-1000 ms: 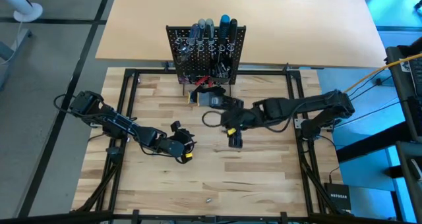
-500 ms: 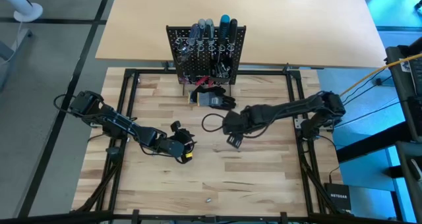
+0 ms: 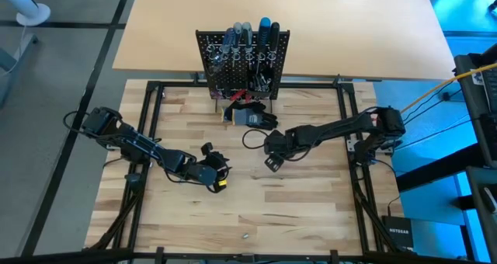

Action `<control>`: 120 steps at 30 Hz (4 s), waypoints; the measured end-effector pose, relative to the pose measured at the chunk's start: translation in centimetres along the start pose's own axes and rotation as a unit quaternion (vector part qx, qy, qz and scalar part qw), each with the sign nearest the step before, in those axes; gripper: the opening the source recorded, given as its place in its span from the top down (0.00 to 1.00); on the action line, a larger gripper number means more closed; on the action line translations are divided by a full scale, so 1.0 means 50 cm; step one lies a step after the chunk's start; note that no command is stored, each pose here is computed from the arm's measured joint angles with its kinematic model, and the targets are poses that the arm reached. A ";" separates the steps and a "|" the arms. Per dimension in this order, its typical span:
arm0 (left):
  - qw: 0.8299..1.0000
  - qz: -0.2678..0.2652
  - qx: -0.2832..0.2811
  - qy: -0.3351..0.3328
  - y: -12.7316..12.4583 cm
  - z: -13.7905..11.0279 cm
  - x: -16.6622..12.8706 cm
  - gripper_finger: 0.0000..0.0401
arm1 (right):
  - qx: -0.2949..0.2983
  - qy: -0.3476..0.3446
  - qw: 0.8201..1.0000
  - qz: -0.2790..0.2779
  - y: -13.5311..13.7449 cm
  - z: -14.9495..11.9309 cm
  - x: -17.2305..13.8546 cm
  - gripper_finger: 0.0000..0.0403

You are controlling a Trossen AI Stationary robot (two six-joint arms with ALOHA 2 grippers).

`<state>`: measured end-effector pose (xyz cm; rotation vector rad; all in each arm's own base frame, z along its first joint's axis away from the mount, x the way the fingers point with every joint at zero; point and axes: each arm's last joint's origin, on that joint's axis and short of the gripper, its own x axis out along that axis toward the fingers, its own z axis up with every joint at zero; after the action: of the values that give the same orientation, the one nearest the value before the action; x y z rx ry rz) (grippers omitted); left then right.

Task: Hang tools onto peg board
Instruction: Put the socket into the pegboard bin

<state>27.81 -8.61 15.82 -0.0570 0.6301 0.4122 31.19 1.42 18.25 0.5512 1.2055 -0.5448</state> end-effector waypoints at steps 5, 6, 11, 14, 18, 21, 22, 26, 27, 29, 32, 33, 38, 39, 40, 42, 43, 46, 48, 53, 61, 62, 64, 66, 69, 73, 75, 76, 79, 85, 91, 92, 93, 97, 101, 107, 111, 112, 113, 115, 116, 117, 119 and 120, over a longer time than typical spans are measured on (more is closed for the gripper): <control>1.000 0.000 0.000 0.000 0.000 0.000 0.000 0.67 | 0.019 0.005 1.000 -0.007 -0.006 -0.010 0.010 0.45; 1.000 0.000 0.000 0.000 0.000 0.000 0.000 0.67 | 0.023 0.005 1.000 -0.010 -0.008 -0.012 0.013 0.45; 1.000 0.000 -0.002 0.000 0.000 0.000 0.000 0.67 | 0.029 -0.008 1.000 0.003 -0.011 -0.017 0.029 0.45; 1.000 0.000 -0.002 0.000 0.000 0.000 0.000 0.67 | 0.032 -0.020 0.999 0.015 -0.012 -0.019 0.038 0.45; 1.000 0.000 -0.002 0.000 0.000 0.000 0.000 0.67 | 0.041 -0.008 0.999 0.002 -0.016 -0.027 0.057 0.45; 1.000 0.000 -0.002 0.000 0.000 0.000 0.000 0.67 | 0.039 0.002 0.999 -0.008 -0.016 -0.030 0.076 0.45; 1.000 0.000 -0.002 0.000 0.000 0.000 0.000 0.67 | 0.039 0.003 0.999 -0.010 -0.015 -0.030 0.082 0.45; 1.000 0.000 -0.002 0.000 0.000 0.000 0.000 0.67 | 0.031 0.009 0.999 -0.019 -0.013 -0.031 0.099 0.45; 1.000 0.000 -0.002 0.000 0.000 0.000 0.000 0.67 | 0.029 0.010 0.999 -0.021 -0.013 -0.031 0.101 0.45; 1.000 0.000 -0.002 0.000 0.000 0.000 0.000 0.67 | 0.028 0.011 0.999 -0.021 -0.013 -0.031 0.102 0.45; 1.000 0.000 -0.002 0.000 0.000 0.000 0.000 0.67 | 0.028 0.012 0.999 -0.021 -0.013 -0.032 0.103 0.46; 1.000 0.000 -0.002 0.000 0.000 0.000 0.000 0.67 | 0.027 0.013 0.999 -0.021 -0.013 -0.032 0.103 0.47; 1.000 0.000 -0.002 0.000 0.000 0.000 0.000 0.67 | 0.027 0.014 0.999 -0.017 -0.013 -0.032 0.104 0.56; 1.000 0.000 -0.002 0.000 0.000 0.000 0.000 0.67 | 0.027 0.014 0.999 -0.017 -0.013 -0.032 0.105 0.59; 1.000 0.000 -0.002 0.000 0.000 0.000 0.000 0.67 | 0.026 0.015 0.999 -0.016 -0.012 -0.032 0.105 0.62; 1.000 0.000 -0.002 0.000 0.000 0.000 0.000 0.67 | 0.023 0.015 1.000 -0.015 -0.012 -0.032 0.105 0.68; 1.000 0.000 -0.002 0.000 0.000 0.000 0.000 0.67 | 0.020 0.015 1.000 -0.014 -0.012 -0.032 0.105 0.71; 1.000 0.000 -0.002 0.000 0.000 0.000 0.000 0.67 | 0.011 0.015 1.000 -0.011 -0.011 -0.032 0.105 0.79; 1.000 0.000 -0.002 0.000 0.000 0.000 0.000 0.67 | 0.010 0.015 1.000 -0.011 -0.011 -0.032 0.106 0.83; 1.000 0.000 -0.002 0.000 0.000 0.000 0.000 0.67 | 0.001 0.015 1.000 -0.012 -0.011 -0.032 0.106 0.83; 1.000 0.000 -0.002 0.000 0.000 0.000 0.000 0.67 | -0.024 0.012 1.000 -0.009 -0.007 -0.026 0.097 0.81; 1.000 0.000 -0.002 0.000 0.000 0.000 0.000 0.67 | -0.028 0.009 1.000 -0.006 -0.006 -0.024 0.092 0.82; 1.000 0.000 -0.002 0.000 0.000 0.000 0.000 0.67 | -0.037 0.000 0.999 -0.006 -0.006 -0.020 0.078 0.82; 1.000 0.000 -0.002 0.000 0.000 0.000 0.000 0.67 | -0.042 -0.018 0.999 0.009 0.000 -0.008 0.051 0.82; 1.000 0.000 -0.002 0.000 0.000 0.000 0.000 0.67 | -0.046 -0.060 0.997 0.032 0.009 0.013 -0.008 0.81; 1.000 0.000 -0.002 0.000 0.000 0.000 0.000 0.67 | -0.058 -0.119 0.990 0.047 0.015 0.035 -0.079 0.81; 1.000 0.000 -0.002 0.000 0.000 0.000 0.000 0.67 | -0.062 -0.164 0.983 0.058 0.019 0.050 -0.127 0.81; 1.000 0.000 -0.002 0.000 0.000 0.000 0.000 0.67 | -0.068 -0.186 0.979 0.056 0.020 0.056 -0.148 0.81; 1.000 0.000 -0.003 0.000 0.000 0.000 0.000 0.67 | -0.078 -0.248 0.965 0.044 0.022 0.075 -0.208 0.81; 1.000 0.000 -0.004 0.000 0.000 0.000 0.000 0.67 | -0.089 -0.379 0.921 0.002 0.025 0.112 -0.324 0.81; 1.000 -0.001 -0.004 0.000 0.000 0.000 0.000 0.67 | -0.095 -0.463 0.881 -0.033 0.011 0.157 -0.372 0.80; 1.000 0.000 -0.004 0.000 0.000 0.000 0.000 0.67 | -0.096 -0.468 0.878 -0.039 0.006 0.164 -0.373 0.80; 1.000 0.000 -0.004 0.000 0.000 0.000 0.000 0.67 | -0.091 -0.472 0.876 -0.043 -0.001 0.171 -0.373 0.80; 1.000 -0.001 -0.004 0.000 0.000 0.000 0.000 0.67 | -0.075 -0.473 0.876 -0.060 -0.033 0.195 -0.371 0.80; 1.000 -0.001 -0.004 0.000 0.000 0.000 0.000 0.67 | -0.066 -0.468 0.879 -0.060 -0.060 0.213 -0.368 0.80; 1.000 0.000 -0.004 -0.001 0.000 0.000 0.000 0.67 | -0.053 -0.471 0.879 -0.057 -0.086 0.231 -0.368 0.79; 1.000 0.000 -0.004 0.000 0.000 0.000 0.000 0.67 | -0.040 -0.468 0.881 -0.058 -0.101 0.240 -0.364 0.79; 1.000 -0.001 -0.004 0.000 0.000 0.000 0.000 0.67 | -0.041 -0.467 0.882 -0.055 -0.100 0.242 -0.361 0.79; 1.000 -0.001 -0.004 0.000 0.000 0.000 0.000 0.67 | -0.045 -0.464 0.883 -0.050 -0.099 0.242 -0.359 0.79; 1.000 -0.001 -0.004 0.000 0.000 0.000 0.000 0.67 | -0.051 -0.457 0.887 -0.051 -0.100 0.245 -0.352 0.79; 1.000 0.000 -0.004 -0.001 0.000 0.000 0.000 0.67 | -0.056 -0.457 0.886 -0.052 -0.097 0.247 -0.348 0.79; 1.000 0.000 -0.004 0.000 0.000 0.000 0.000 0.67 | -0.060 -0.457 0.886 -0.054 -0.096 0.248 -0.347 0.77; 1.000 -0.001 -0.004 0.000 0.000 0.000 0.000 0.67 | -0.059 -0.454 0.887 -0.063 -0.097 0.249 -0.343 0.73; 1.000 -0.001 -0.004 -0.001 0.000 0.000 0.000 0.67 | -0.055 -0.456 0.885 -0.069 -0.096 0.251 -0.341 0.70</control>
<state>27.81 -8.63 15.84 -0.0645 0.6275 0.4135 32.40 -8.77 37.37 0.0616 0.3631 -0.7363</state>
